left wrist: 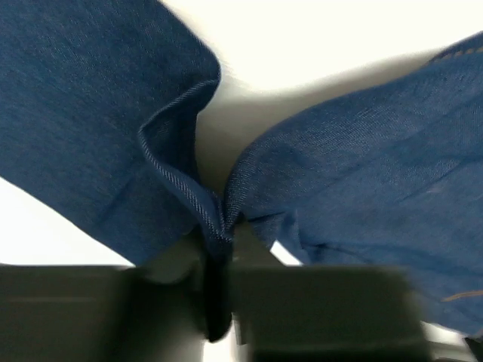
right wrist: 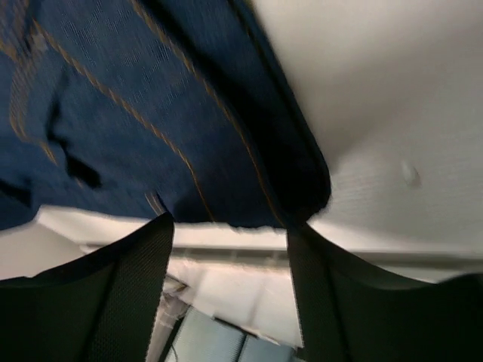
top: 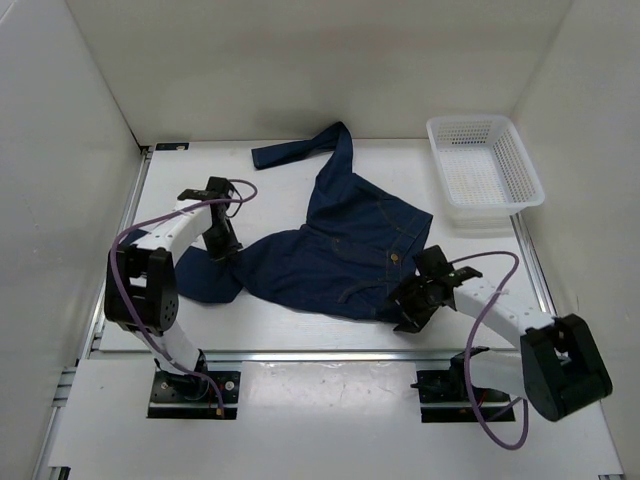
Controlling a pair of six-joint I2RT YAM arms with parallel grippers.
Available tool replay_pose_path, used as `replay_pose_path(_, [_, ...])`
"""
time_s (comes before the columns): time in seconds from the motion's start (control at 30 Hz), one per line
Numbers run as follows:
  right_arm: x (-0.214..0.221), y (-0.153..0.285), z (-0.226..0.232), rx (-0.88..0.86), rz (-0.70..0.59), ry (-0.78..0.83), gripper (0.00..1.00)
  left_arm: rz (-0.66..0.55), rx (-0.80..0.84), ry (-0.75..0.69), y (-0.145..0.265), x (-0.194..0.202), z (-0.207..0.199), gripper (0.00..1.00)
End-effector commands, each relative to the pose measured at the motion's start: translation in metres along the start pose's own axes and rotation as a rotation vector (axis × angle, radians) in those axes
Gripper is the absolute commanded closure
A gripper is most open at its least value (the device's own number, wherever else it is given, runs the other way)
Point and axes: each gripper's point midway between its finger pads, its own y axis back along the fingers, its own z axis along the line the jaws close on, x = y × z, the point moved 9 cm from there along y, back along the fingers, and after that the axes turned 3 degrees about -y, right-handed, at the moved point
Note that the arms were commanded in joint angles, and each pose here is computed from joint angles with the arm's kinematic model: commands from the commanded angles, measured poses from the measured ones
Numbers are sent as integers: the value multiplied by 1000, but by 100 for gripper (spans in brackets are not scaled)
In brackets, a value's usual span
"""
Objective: Fold and stack the trousers
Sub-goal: Flatten the trousers out
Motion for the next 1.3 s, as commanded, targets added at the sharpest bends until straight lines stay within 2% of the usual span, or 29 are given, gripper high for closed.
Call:
replay_pose_path(0.0, [-15,-4,25,-21,-103,-34,35,-45,52,-16,8,-9,-9,90])
replay_pose_path(0.13, [-23,-13,30,12,-135,-41,54,-59,48,-6,10,-12,-10,90])
replay_pose_path(0.17, [-26,-17,30,35,-141,-46,71,-68,53,-5,12,-14,-11,90])
replay_pose_path(0.27, [-36,-12,43,26,-163,-39,99,-77,59,-5,15,-23,-16,90])
replay_pose_path(0.33, [-51,0,48,18,-217,-30,99,-116,80,-11,29,-38,-23,90])
replay_pose_path(0.4, [-61,36,68,-59,-305,-7,99,-106,73,-24,37,-49,-29,90])
replay_pose_path(0.43, [-71,60,72,-101,-389,16,99,-177,101,-29,60,-68,-36,90])
replay_pose_path(0.5, [-78,111,92,-169,-509,57,99,-184,105,-29,81,-79,-41,90])
replay_pose_path(0.53, [-81,135,95,-196,-580,72,99,-270,151,-31,111,-92,-46,90])
replay_pose_path(0.57, [-78,149,92,-168,-616,125,99,-297,166,-29,123,-96,-47,90])
replay_pose_path(0.63, [-79,177,88,-166,-726,132,99,-332,232,-41,146,-93,-52,90])
replay_pose_path(0.73, [-70,179,62,-127,-767,121,99,-358,277,-68,161,-71,-50,90])
replay_pose_path(0.77, [-69,156,40,-48,-735,96,99,-316,257,-79,139,-59,-48,90])
replay_pose_path(0.8, [-66,145,26,-13,-714,62,99,-327,280,-81,141,-46,-41,90])
replay_pose_path(0.83, [-61,139,13,-24,-713,-6,99,-285,303,-105,129,-32,-42,78])
replay_pose_path(0.87, [-58,128,1,1,-691,-43,99,-170,275,-136,92,-7,-37,40])
replay_pose_path(0.9, [-55,108,-18,55,-644,-92,99,-143,280,-139,78,1,-35,21])
replay_pose_path(0.93, [-50,103,-25,44,-620,-120,99,-102,257,-139,66,9,-30,16])
replay_pose_path(0.97, [-49,98,-29,46,-613,-158,99,-62,195,-137,51,16,-24,14])
replay_pose_path(1.03, [-49,95,-33,65,-606,-171,99,-62,135,-134,53,17,-18,14])
replay_pose_path(1.07, [-50,98,-31,61,-619,-171,99,-94,90,-112,56,11,-13,16])
replay_pose_path(1.2, [-59,115,-21,66,-682,-133,99,-244,47,-8,86,-25,-1,82])
replay_pose_path(1.23, [-60,117,-19,72,-691,-135,99,-227,12,20,76,-33,1,90])
replay_pose_path(1.27, [-61,119,-18,67,-696,-124,99,-220,-25,64,69,-45,12,90])
